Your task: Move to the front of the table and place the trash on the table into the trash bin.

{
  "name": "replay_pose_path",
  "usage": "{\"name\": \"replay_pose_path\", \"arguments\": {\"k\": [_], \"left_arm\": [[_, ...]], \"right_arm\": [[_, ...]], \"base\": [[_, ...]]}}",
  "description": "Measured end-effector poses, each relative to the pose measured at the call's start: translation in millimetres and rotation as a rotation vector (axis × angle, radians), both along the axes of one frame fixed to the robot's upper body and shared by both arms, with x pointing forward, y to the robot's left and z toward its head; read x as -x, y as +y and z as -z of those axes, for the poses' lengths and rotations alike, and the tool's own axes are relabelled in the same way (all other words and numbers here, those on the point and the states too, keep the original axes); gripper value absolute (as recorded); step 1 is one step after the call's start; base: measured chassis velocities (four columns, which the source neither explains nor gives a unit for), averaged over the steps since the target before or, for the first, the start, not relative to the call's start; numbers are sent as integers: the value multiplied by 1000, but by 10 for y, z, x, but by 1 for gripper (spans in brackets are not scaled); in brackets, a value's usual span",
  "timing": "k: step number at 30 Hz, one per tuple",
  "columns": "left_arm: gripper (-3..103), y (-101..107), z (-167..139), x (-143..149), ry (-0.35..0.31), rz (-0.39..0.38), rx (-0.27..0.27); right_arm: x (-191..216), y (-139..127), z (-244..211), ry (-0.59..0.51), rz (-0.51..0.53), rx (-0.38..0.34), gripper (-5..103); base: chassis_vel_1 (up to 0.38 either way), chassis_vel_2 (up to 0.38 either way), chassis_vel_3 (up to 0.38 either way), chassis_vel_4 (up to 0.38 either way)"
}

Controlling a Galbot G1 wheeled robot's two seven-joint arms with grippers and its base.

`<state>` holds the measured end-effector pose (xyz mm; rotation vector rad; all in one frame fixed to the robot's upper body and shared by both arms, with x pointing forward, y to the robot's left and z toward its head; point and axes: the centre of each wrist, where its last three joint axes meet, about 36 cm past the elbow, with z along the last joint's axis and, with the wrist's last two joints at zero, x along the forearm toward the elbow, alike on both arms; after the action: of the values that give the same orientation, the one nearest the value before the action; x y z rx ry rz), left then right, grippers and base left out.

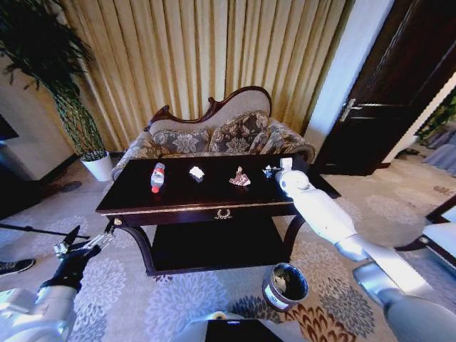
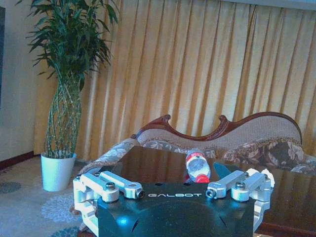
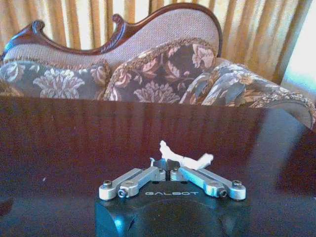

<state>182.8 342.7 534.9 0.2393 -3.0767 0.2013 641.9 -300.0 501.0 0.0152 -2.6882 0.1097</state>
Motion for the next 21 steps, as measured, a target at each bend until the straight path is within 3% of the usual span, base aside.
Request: {"name": "replay_pose_path", "arguments": {"k": [8,11,21], "left_arm": [[100,27,-20,5,-3,-5,-11],[100,34,-27,3,-5,-4,-9],[100,77,-77,-22,-7,8,-20]], "right_arm": [[234,18,-81,-67,-15,-70,0],[530,32,-309,-146,-44,-132,0],[1555,-184,-440,-296,-116,-194,0]], "base": [[0,0,0,0],[0,0,0,0],[0,0,0,0]]}}
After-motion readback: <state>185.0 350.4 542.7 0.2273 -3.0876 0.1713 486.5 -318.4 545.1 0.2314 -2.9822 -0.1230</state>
